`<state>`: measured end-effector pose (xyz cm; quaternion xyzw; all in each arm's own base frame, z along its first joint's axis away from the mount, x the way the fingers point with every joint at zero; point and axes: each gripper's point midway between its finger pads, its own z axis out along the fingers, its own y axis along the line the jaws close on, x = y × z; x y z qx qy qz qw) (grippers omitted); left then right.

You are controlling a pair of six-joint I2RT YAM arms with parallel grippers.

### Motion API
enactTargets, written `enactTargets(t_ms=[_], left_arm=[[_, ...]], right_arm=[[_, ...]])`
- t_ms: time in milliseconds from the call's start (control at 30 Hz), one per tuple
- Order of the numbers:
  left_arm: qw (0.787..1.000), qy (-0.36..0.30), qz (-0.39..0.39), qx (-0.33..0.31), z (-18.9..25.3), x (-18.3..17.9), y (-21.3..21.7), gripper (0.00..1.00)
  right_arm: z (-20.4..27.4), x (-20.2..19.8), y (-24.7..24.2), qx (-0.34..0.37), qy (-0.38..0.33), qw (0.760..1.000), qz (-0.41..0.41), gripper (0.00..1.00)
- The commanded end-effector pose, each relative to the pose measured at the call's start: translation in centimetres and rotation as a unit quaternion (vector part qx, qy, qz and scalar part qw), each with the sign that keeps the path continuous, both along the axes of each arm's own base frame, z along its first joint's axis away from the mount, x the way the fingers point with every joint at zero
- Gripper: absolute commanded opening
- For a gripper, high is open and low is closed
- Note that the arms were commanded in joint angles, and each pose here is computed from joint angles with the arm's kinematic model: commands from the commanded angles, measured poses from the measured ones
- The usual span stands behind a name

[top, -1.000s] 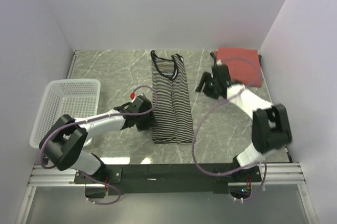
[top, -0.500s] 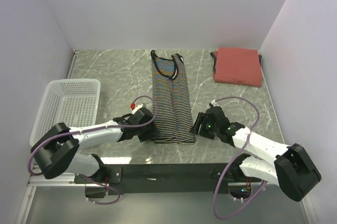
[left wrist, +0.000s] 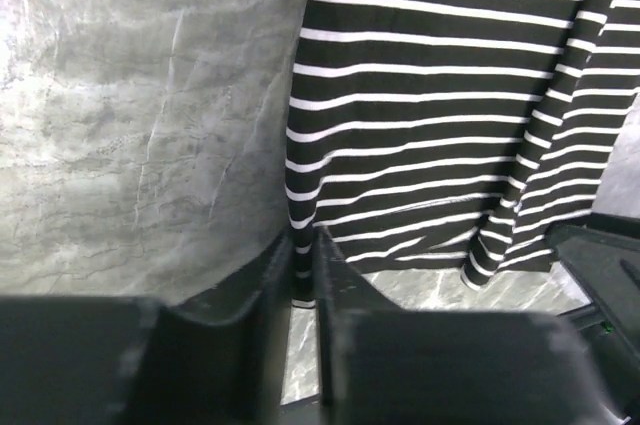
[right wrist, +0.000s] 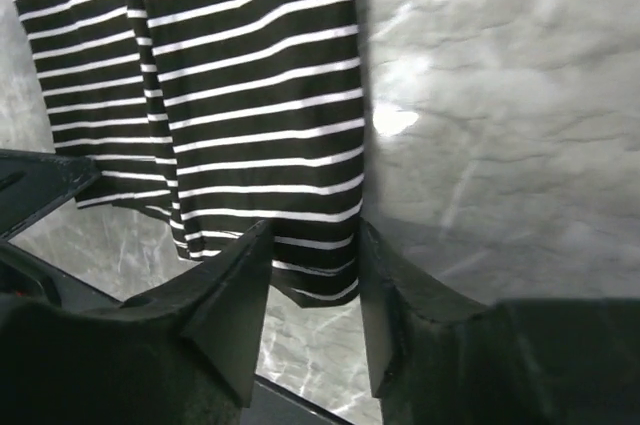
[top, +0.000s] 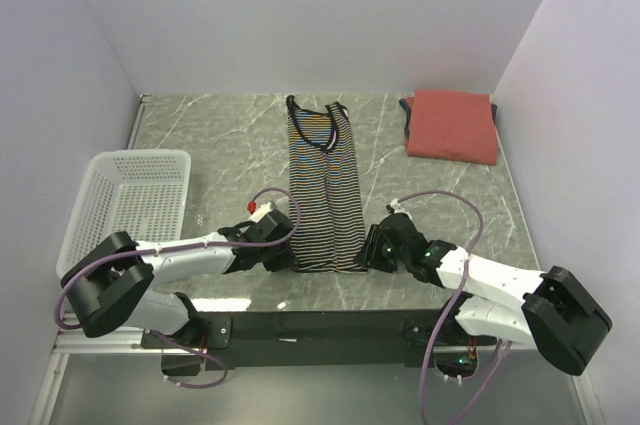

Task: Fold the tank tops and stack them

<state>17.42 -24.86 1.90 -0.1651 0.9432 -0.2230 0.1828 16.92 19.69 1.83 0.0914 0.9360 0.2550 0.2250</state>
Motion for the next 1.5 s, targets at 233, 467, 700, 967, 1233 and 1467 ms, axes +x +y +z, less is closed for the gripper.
enactTargets(t_ms=[233,467,700,967,1233,1467], left_arm=[[0.999,0.03,-0.014,0.042,-2.0,-3.8,2.8,0.01],[0.999,0.021,-0.027,0.035,0.5,-5.9,3.1,0.01],[1.0,-0.018,-0.018,-0.015,5.8,-4.9,2.0,0.01],[0.998,-0.053,0.002,-0.029,8.2,0.0,0.2,0.01],[0.992,-0.114,0.047,-0.027,11.2,10.4,0.9,0.01],[0.986,-0.128,0.101,-0.02,9.9,20.1,2.2,0.01]], right_arm=[[-4.5,-5.0,-1.5,-0.088,0.078,0.993,0.03,0.05],[-0.8,-5.8,-0.6,-0.084,0.046,0.995,0.032,0.0],[4.9,-4.4,1.1,-0.055,-0.006,0.998,0.038,0.0],[8.5,0.8,4.1,-0.068,-0.055,0.995,0.054,0.0],[10.1,10.1,4.8,-0.062,-0.083,0.994,0.019,0.0],[9.9,20.6,5.7,-0.053,-0.084,0.995,0.003,0.02]])
